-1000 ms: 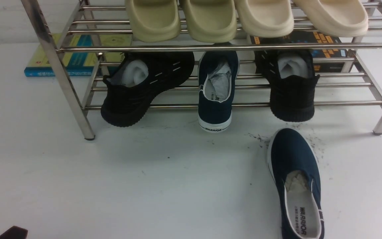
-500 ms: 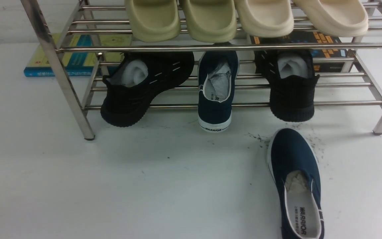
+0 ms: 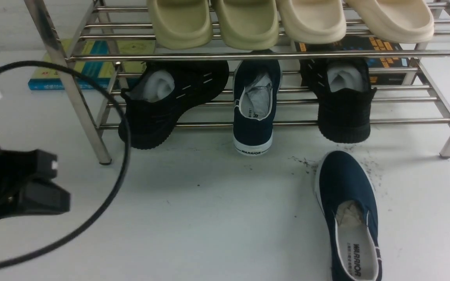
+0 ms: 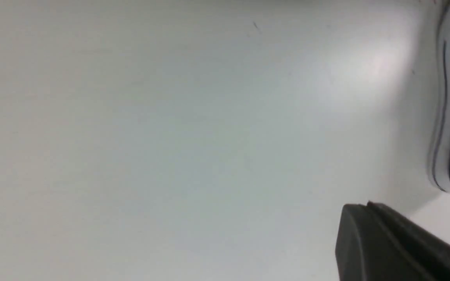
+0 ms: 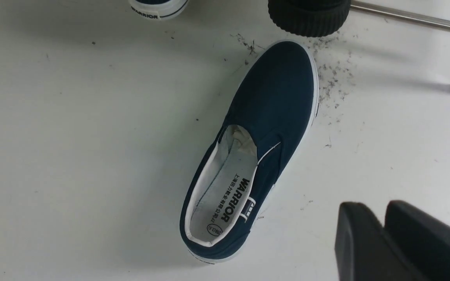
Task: Take the shoes off the shelf with your hand on the white table.
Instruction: 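Grasp a shoe standing on the lower shelf of the shoe rack with the left gripper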
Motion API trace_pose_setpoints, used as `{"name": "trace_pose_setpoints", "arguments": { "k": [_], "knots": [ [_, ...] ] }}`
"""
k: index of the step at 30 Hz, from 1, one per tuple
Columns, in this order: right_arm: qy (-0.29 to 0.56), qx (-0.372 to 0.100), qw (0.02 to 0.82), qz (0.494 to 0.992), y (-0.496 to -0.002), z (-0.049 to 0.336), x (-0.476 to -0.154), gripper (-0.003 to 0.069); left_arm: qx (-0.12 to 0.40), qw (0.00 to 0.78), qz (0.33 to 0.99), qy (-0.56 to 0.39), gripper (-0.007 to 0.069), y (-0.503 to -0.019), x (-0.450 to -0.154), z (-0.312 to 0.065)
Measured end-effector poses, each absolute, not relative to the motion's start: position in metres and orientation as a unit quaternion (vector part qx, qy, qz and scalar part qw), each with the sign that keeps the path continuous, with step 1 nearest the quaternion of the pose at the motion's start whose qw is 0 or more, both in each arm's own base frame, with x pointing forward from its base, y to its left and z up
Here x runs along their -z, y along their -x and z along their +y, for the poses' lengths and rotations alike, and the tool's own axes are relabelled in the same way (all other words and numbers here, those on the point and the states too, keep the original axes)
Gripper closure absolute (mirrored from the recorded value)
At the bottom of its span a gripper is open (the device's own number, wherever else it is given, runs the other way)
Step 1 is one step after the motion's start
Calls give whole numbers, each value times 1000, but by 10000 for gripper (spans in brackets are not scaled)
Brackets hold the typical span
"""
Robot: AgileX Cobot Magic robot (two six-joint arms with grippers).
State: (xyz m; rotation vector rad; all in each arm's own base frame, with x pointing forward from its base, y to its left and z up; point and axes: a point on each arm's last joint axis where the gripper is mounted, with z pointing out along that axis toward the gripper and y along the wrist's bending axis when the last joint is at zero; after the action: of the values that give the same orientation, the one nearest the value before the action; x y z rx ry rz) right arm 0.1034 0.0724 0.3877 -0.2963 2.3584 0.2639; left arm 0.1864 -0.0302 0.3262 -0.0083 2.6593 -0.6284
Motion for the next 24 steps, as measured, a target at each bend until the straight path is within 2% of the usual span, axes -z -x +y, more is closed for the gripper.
{"name": "trace_pose_setpoints", "arguments": {
  "k": [2, 5, 7, 11, 15, 18, 21, 24],
  "knots": [
    [115, -103, 366, 918, -103, 72, -388, 533, 254, 168, 952, -30, 624, -207, -318, -50],
    [115, -103, 366, 918, -103, 72, -388, 529, 264, 158, 949, -74, 622, -220, -312, -84],
    [115, -103, 366, 918, -103, 72, -388, 526, 255, 176, 947, -83, 612, -235, -310, -117],
    [115, -101, 367, 917, -104, 72, -388, 526, 238, 222, 944, -61, 561, -249, -316, -157],
    [115, -101, 369, 917, -104, 72, -388, 522, 226, 269, 935, -51, 477, -258, -326, -178],
    [116, -103, 372, 915, -104, 72, -389, 517, 217, 306, 926, -48, 339, -268, -332, -197],
    [117, -109, 379, 911, -105, 74, -390, 515, 212, 324, 920, -51, 249, -278, -331, -209],
    [118, -113, 383, 909, -105, 74, -390, 513, 207, 344, 914, -58, 197, -290, -322, -218]
  ]
}}
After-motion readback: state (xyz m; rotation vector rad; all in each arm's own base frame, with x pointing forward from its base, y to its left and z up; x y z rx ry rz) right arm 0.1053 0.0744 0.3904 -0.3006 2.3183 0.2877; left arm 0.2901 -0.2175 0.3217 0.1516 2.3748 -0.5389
